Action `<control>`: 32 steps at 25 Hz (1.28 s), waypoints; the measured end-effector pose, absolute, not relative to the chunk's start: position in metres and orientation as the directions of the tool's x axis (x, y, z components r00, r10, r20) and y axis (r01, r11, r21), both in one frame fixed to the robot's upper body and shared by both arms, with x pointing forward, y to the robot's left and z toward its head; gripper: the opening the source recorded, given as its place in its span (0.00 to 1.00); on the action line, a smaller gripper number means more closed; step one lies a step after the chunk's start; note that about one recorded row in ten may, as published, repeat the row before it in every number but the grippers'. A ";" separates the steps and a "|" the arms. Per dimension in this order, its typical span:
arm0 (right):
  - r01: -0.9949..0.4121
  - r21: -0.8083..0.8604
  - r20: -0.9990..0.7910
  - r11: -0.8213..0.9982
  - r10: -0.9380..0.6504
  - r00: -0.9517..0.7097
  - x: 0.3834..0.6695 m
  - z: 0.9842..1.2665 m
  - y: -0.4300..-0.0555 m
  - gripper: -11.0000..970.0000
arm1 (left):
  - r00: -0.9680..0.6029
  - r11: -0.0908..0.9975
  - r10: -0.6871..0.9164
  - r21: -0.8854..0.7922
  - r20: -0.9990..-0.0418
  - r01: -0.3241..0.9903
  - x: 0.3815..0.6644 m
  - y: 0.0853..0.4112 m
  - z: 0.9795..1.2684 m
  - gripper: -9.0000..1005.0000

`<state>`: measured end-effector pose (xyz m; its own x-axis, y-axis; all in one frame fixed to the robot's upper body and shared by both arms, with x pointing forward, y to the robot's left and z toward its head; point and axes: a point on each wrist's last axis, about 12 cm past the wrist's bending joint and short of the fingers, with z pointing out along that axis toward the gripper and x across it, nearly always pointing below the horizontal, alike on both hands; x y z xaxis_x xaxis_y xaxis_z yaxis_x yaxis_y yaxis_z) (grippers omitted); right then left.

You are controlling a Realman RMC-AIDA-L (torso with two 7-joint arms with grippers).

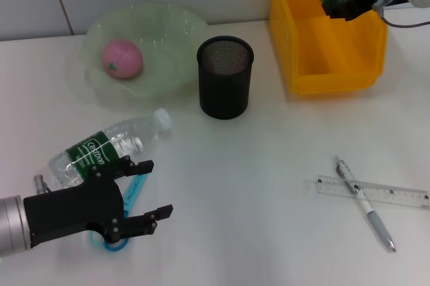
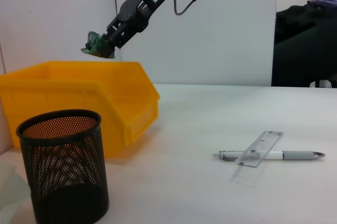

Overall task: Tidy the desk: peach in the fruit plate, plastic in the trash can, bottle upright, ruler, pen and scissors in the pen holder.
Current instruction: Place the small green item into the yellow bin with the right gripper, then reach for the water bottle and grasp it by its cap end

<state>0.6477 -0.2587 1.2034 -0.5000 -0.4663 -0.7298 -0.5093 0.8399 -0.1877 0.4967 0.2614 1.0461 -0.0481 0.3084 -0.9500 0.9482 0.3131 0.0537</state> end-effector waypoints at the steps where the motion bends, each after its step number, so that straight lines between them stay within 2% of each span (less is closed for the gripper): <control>1: -0.500 -0.196 -0.725 0.843 -0.468 -0.505 0.649 1.201 -0.260 0.41 | -0.048 0.313 0.308 0.054 -0.950 0.948 0.497 0.261 1.046 0.75; 7: -0.483 -0.216 -0.724 0.848 -0.471 -0.504 0.654 1.194 -0.260 0.43 | -0.048 0.313 0.308 0.054 -0.950 0.948 0.497 0.261 1.046 0.75; 13: -0.487 -0.221 -0.724 0.845 -0.477 -0.498 0.655 1.193 -0.259 0.64 | -0.049 0.315 0.304 0.052 -0.951 0.948 0.496 0.262 1.046 0.74; 18: -0.495 -0.221 -0.731 0.841 -0.478 -0.487 0.653 1.197 -0.257 0.86 | -0.050 0.319 0.302 0.052 -0.952 0.946 0.496 0.263 1.046 0.74; 32: -0.754 -0.024 -0.806 0.656 -0.459 -0.374 0.614 1.207 -0.246 0.88 | -0.046 0.338 0.283 0.055 -0.958 0.940 0.491 0.269 1.047 0.74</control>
<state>0.6135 -0.2463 1.2071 -0.3740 -0.4589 -0.8060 -0.7542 0.6562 -0.0236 0.4905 0.2692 1.0472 -0.0458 0.2833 -0.9579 0.9395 0.3380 0.0551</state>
